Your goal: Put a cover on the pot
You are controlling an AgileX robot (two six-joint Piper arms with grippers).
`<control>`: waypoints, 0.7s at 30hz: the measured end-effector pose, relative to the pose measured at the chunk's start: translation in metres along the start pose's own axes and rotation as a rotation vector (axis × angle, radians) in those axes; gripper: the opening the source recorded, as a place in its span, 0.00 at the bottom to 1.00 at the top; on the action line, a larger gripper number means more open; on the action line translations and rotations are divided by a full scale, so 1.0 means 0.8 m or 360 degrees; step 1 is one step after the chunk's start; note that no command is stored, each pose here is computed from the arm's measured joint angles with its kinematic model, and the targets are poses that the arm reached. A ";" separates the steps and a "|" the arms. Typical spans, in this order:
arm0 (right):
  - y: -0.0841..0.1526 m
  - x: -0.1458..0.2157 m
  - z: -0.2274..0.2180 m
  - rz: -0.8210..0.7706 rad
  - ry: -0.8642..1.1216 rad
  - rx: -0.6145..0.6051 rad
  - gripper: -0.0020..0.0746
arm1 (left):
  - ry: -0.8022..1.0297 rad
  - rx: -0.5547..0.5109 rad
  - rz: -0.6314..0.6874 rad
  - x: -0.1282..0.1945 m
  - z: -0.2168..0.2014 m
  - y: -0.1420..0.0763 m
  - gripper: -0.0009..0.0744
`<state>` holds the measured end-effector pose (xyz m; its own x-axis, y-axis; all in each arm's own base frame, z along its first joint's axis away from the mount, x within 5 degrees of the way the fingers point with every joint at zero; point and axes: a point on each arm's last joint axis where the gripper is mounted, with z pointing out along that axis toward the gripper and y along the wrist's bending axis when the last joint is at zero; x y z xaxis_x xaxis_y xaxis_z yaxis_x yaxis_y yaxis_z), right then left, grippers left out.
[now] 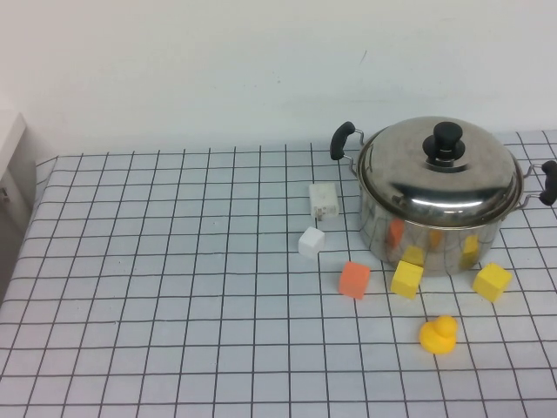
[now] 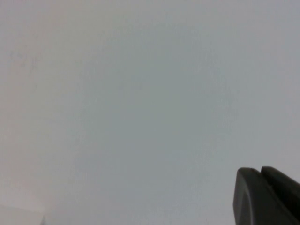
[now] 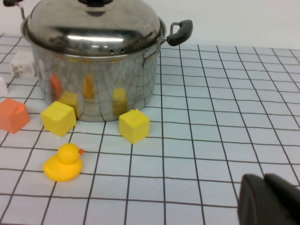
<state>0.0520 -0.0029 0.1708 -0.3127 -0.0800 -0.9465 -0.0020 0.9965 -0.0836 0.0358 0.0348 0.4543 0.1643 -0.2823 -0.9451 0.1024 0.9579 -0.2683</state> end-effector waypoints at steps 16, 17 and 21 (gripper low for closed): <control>0.000 0.000 0.000 0.0001 0.0000 0.0003 0.04 | 0.0410 -0.0018 -0.0131 0.055 -0.027 0.019 0.01; 0.000 0.000 0.000 0.0001 0.0000 0.0003 0.04 | 0.0421 -0.0018 -0.0134 0.056 -0.028 0.019 0.01; 0.000 0.000 0.000 0.0001 0.0000 0.0003 0.04 | 0.0474 0.0020 -0.0106 0.059 -0.029 0.017 0.01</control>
<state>0.0519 -0.0030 0.1708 -0.3128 -0.0795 -0.9465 -0.0004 0.9965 -0.0836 0.0225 0.0355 0.4017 -0.1377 -0.3150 -0.9391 0.1160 0.9364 -0.3311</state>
